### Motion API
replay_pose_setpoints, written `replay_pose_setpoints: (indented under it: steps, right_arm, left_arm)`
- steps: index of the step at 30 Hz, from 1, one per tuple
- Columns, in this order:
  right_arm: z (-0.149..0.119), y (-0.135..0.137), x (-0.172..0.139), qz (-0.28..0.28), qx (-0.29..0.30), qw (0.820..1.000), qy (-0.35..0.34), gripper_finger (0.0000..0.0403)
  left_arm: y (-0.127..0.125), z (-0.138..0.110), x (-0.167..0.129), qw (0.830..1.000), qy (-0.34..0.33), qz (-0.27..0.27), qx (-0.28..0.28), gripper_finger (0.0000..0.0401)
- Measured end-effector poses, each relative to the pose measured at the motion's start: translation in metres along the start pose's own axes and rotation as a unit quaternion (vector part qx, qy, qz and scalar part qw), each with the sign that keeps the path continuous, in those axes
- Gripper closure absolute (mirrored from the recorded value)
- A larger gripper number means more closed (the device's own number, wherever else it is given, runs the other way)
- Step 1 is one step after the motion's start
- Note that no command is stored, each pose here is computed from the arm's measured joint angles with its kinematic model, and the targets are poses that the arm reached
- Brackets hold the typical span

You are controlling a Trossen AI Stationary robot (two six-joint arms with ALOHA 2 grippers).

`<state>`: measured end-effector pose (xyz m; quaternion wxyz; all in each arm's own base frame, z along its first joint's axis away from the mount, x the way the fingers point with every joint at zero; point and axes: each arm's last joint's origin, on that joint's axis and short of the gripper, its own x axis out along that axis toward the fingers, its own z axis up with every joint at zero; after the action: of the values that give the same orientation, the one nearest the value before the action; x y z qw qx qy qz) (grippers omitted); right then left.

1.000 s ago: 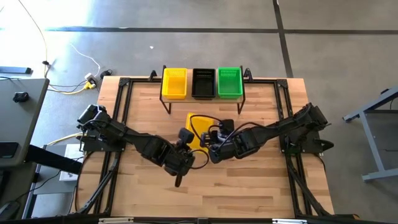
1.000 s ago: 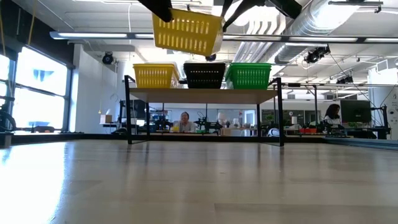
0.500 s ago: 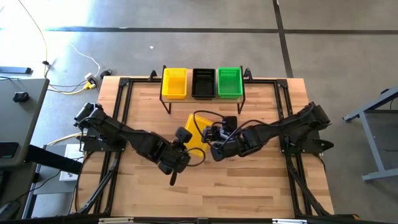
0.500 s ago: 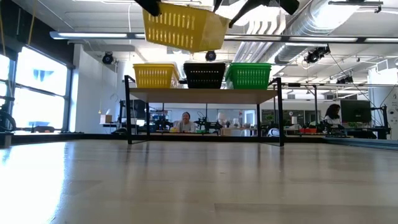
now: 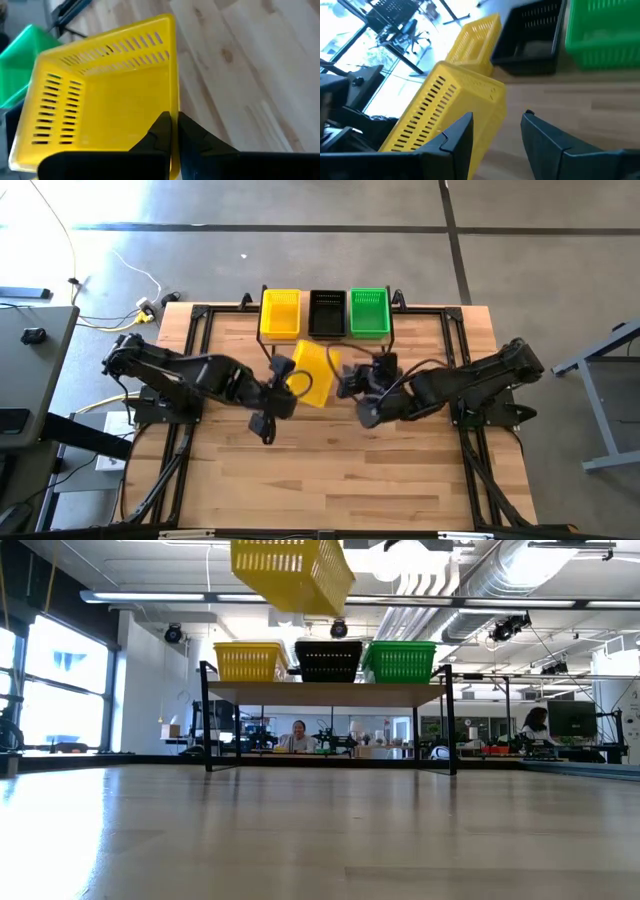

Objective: Stack baskets on shelf by color
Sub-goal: Stack the yellow bin on the other stacked yellow bins on the shelf

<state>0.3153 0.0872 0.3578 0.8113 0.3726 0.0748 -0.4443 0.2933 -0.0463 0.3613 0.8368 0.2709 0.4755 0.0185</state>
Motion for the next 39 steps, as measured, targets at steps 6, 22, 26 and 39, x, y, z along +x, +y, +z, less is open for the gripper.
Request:
replay_pose_setpoints:
  steps: [6,22,26,39]
  right_arm:
    - [0.038,-0.008,-0.015,0.014,-0.052,0.998,-0.023,0.0252]
    - [0.104,-0.033,-0.056,0.050,-0.187,0.979,-0.066,0.0252]
    - [0.114,-0.039,-0.064,0.052,-0.210,0.973,-0.076,0.0252]
    - [0.137,-0.055,-0.081,0.058,-0.260,0.959,-0.099,0.0252]
  left_arm:
    - [0.031,-0.016,-0.012,0.998,-0.010,0.030,-0.050,0.0401]
    - [0.103,-0.087,-0.052,0.970,-0.079,0.098,-0.208,0.0401]
    - [0.107,-0.106,-0.048,0.961,-0.123,0.102,-0.228,0.0401]
    - [0.117,-0.152,-0.008,0.971,-0.073,0.105,-0.200,0.0401]
